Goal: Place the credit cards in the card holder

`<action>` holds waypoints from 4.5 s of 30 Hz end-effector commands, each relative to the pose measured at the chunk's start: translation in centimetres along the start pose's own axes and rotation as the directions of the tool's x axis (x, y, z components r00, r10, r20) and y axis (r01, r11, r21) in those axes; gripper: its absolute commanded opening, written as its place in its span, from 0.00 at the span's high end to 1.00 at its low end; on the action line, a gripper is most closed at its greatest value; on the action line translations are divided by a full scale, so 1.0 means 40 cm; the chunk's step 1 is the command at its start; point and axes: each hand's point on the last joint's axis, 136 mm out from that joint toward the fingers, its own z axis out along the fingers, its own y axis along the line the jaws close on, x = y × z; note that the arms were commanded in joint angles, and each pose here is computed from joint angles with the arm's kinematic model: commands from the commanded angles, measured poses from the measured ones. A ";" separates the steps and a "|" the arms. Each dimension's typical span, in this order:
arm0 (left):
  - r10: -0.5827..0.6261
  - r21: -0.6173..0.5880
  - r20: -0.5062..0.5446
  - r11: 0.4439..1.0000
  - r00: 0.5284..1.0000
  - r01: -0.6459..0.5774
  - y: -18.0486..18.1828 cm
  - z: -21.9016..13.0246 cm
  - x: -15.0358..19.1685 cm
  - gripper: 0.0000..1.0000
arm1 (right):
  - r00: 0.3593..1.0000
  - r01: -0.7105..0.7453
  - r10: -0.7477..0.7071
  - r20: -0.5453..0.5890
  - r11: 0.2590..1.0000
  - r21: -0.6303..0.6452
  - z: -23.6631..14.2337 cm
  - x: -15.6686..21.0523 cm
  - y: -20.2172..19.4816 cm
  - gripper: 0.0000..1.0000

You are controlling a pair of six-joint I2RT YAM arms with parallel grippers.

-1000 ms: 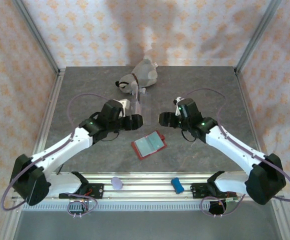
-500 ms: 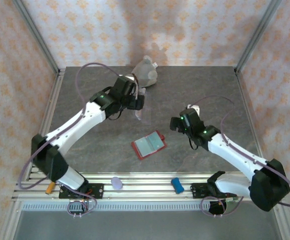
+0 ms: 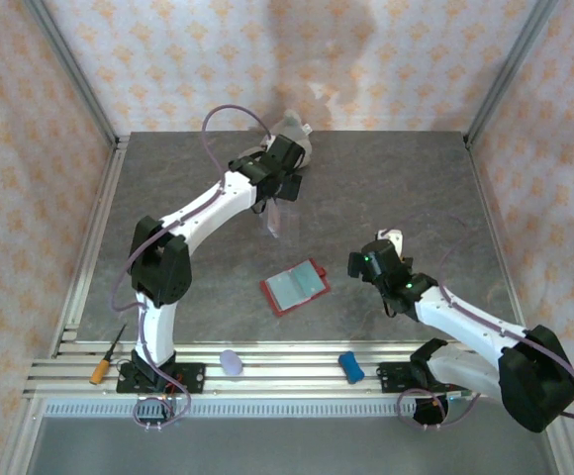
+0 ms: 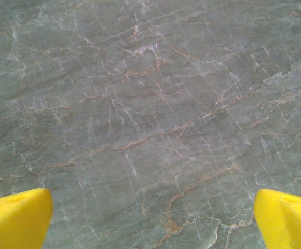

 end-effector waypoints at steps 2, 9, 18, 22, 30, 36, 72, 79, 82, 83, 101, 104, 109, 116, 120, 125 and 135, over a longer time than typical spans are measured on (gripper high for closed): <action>-0.010 -0.063 -0.010 0.998 1.000 0.009 0.027 0.053 -0.009 0.00 | 0.994 -0.032 0.030 0.106 0.999 0.021 -0.017 -0.049 -0.017 0.01; -0.007 -0.124 -0.036 0.992 0.999 0.003 0.033 0.128 0.020 0.00 | 0.985 -0.056 0.057 0.164 0.998 -0.007 -0.042 -0.057 -0.028 0.01; 0.026 -0.181 -0.052 0.983 0.998 -0.035 0.043 0.157 0.013 0.00 | 0.983 -0.057 0.059 0.173 0.998 -0.015 -0.046 -0.059 -0.028 0.01; 0.042 -0.214 -0.031 0.976 0.999 -0.047 0.058 0.147 -0.003 0.03 | 0.983 -0.056 0.058 0.173 0.998 -0.013 -0.046 -0.059 -0.028 0.01; 0.070 -0.245 -0.056 0.966 0.996 -0.081 0.067 0.157 0.007 0.14 | 0.983 -0.058 0.059 0.173 0.998 -0.014 -0.047 -0.058 -0.029 0.01; 0.075 -0.267 -0.058 0.960 0.996 -0.087 0.073 0.159 0.004 0.29 | 0.983 -0.057 0.059 0.172 0.998 -0.016 -0.047 -0.057 -0.028 0.01; 0.066 -0.184 -0.086 0.980 0.994 -0.081 0.036 0.163 0.020 0.81 | 0.985 -0.054 0.053 0.165 0.999 -0.004 -0.042 -0.054 -0.031 0.01; 0.068 -0.179 -0.113 0.980 0.991 -0.087 0.029 0.176 0.035 0.80 | 0.984 -0.057 0.057 0.171 0.998 -0.006 -0.044 -0.056 -0.032 0.01; 0.052 -0.156 -0.111 0.985 0.992 -0.070 0.021 0.173 0.034 0.65 | 0.983 -0.059 0.059 0.173 0.998 -0.007 -0.044 -0.057 -0.032 0.01; 0.048 -0.153 -0.110 0.986 0.993 -0.065 0.020 0.169 0.032 0.62 | 0.983 -0.058 0.058 0.172 0.998 -0.007 -0.044 -0.055 -0.031 0.01; 0.095 -0.263 -0.126 0.956 0.987 -0.126 0.053 0.200 0.041 0.57 | 0.983 -0.059 0.060 0.173 0.998 -0.010 -0.044 -0.056 -0.031 0.01; 0.102 -0.268 -0.131 0.954 0.986 -0.135 0.054 0.206 0.041 0.57 | 0.983 -0.059 0.060 0.174 0.998 -0.009 -0.044 -0.056 -0.031 0.01; 0.100 -0.276 -0.120 0.952 0.988 -0.130 0.058 0.193 0.029 0.60 | 0.983 -0.059 0.060 0.174 0.998 -0.008 -0.045 -0.055 -0.033 0.01; 0.135 -0.317 -0.086 0.935 0.987 -0.155 0.061 0.166 0.001 0.76 | 0.982 -0.064 0.065 0.179 0.998 -0.013 -0.048 -0.057 -0.032 0.01; 0.180 -0.340 -0.079 0.920 0.980 -0.196 0.050 0.155 -0.008 0.80 | 0.982 -0.064 0.065 0.179 0.998 -0.011 -0.047 -0.056 -0.033 0.01; 0.212 -0.360 -0.078 0.905 0.974 -0.226 0.043 0.148 -0.011 0.80 | 0.982 -0.063 0.065 0.178 0.998 -0.014 -0.047 -0.057 -0.032 0.01; 0.202 -0.335 -0.083 0.917 0.976 -0.218 0.032 0.151 -0.004 0.94 | 0.982 -0.063 0.065 0.177 0.998 -0.015 -0.046 -0.056 -0.031 0.01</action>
